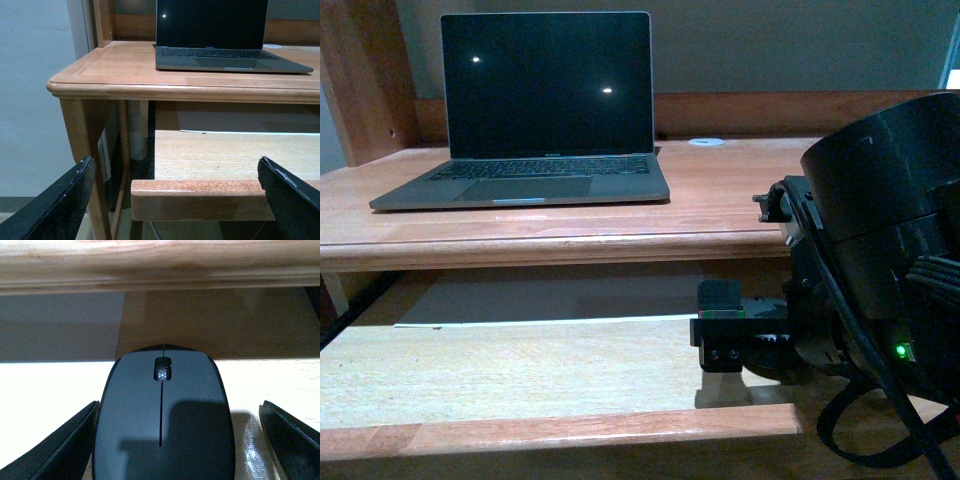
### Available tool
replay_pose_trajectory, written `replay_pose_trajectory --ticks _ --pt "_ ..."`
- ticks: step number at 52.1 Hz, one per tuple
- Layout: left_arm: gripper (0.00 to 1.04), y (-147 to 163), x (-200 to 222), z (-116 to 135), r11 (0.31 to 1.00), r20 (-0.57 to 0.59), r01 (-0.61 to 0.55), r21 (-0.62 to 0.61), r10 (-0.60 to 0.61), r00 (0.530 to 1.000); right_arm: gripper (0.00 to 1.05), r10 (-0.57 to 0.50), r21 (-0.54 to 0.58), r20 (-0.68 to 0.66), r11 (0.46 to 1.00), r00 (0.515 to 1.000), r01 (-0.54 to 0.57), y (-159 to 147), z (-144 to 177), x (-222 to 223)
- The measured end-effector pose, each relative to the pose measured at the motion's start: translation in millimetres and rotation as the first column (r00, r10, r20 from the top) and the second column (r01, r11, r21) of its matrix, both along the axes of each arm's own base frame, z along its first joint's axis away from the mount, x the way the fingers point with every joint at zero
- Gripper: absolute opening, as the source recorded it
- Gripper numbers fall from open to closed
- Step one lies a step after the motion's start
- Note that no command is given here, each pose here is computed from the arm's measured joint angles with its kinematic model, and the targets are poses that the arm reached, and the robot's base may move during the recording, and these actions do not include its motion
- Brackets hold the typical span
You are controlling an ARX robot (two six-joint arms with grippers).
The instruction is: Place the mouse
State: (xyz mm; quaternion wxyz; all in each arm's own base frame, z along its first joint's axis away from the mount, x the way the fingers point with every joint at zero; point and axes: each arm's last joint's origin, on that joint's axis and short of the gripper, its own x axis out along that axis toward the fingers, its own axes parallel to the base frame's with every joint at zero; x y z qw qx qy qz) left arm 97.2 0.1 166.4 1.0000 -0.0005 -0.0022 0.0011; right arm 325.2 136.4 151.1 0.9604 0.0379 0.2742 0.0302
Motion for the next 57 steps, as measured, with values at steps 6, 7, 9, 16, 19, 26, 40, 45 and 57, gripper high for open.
replay_pose_trajectory --ticks 6,7,9,16,19,26,40,45,57 --pt "0.98 0.0 0.0 -0.1 1.0 0.0 0.0 0.0 0.0 1.0 0.98 0.005 -0.033 -0.009 0.999 1.0 -0.006 1.9 -2.3 6.0" --pt "0.98 0.0 0.0 -0.1 1.0 0.0 0.0 0.0 0.0 1.0 0.98 0.007 -0.038 -0.009 0.999 1.0 -0.008 2.2 -2.6 6.6" --pt "0.98 0.0 0.0 0.0 1.0 0.0 0.0 0.0 0.0 1.0 0.98 0.006 -0.046 -0.007 0.999 1.0 -0.007 2.6 -3.3 7.8" --pt "0.98 0.0 0.0 -0.1 1.0 0.0 0.0 0.0 0.0 1.0 0.98 0.004 -0.07 -0.002 0.998 1.0 -0.004 4.1 -4.7 12.3" --pt "0.98 0.0 0.0 -0.1 1.0 0.0 0.0 0.0 0.0 1.0 0.97 0.002 -0.073 -0.002 0.997 1.0 -0.002 4.1 -4.9 14.7" --pt "0.98 0.0 0.0 -0.1 1.0 0.0 0.0 0.0 0.0 1.0 0.76 0.0 -0.073 -0.003 0.997 1.0 0.0 3.0 -5.8 16.0" --pt "0.98 0.0 0.0 0.0 1.0 0.0 0.0 0.0 0.0 1.0 0.63 0.014 -0.057 0.018 0.998 1.0 -0.013 -4.3 -3.0 0.8" --pt "0.98 0.0 0.0 0.0 1.0 0.0 0.0 0.0 0.0 1.0 0.63 0.031 -0.038 0.046 0.999 0.998 -0.029 -8.5 8.2 -14.9" --pt "0.98 0.0 0.0 0.0 1.0 0.0 0.0 0.0 0.0 1.0 0.63 0.065 0.022 0.189 0.997 0.98 -0.071 -14.6 46.4 -54.0"
